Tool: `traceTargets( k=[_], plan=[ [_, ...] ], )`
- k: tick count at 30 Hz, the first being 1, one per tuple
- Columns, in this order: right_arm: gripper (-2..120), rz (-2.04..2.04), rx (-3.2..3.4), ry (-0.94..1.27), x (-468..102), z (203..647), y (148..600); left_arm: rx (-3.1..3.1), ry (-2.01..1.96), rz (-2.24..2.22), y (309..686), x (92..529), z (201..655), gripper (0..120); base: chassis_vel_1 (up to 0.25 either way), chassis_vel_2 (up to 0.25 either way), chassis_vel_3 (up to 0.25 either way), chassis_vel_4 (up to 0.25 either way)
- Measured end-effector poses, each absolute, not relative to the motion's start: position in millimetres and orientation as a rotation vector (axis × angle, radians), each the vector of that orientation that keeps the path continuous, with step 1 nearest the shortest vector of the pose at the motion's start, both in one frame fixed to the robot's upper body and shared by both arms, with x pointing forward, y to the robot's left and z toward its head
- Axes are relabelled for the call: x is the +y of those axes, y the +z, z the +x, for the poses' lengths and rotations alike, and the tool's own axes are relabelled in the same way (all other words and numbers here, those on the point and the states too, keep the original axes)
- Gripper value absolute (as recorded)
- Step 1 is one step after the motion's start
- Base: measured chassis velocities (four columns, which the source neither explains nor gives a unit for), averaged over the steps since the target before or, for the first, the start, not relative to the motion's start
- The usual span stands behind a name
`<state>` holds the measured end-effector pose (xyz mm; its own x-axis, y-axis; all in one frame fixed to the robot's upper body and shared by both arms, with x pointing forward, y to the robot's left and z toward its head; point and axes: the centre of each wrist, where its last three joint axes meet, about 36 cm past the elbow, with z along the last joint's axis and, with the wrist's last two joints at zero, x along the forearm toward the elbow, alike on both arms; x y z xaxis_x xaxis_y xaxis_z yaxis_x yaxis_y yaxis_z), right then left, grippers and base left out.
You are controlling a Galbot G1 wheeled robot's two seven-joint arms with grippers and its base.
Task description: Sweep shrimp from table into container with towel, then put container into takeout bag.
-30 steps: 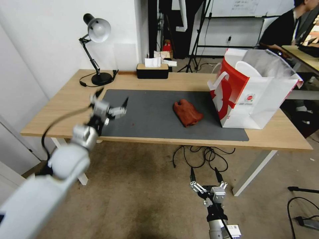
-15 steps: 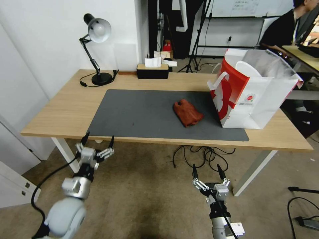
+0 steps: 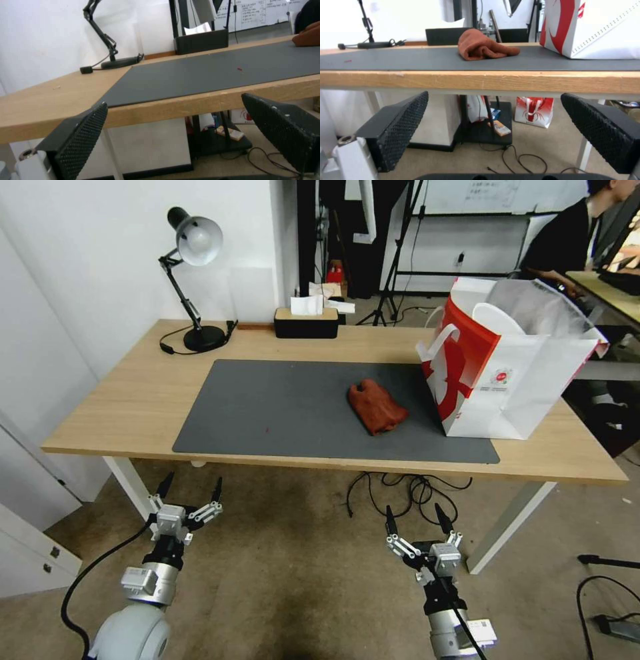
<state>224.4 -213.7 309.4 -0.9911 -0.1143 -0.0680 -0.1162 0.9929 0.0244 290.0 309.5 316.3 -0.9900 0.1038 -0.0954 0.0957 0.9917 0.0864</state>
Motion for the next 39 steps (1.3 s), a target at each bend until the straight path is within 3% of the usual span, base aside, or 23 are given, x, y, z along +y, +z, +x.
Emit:
traceTargets(
  k=[12, 39],
  plan=[
    [100, -0.3, 3.043, -0.077, -232, 233, 319, 3.049, 0.09, 0.167, 305, 307, 287, 100, 0.0, 0.0, 0.0, 0.0],
    [100, -0.304, 3.038, -0.085, -233, 234, 320, 3.05, 0.088, 0.17, 304, 306, 286, 100, 0.0, 0.0, 0.0, 0.0]
  ],
)
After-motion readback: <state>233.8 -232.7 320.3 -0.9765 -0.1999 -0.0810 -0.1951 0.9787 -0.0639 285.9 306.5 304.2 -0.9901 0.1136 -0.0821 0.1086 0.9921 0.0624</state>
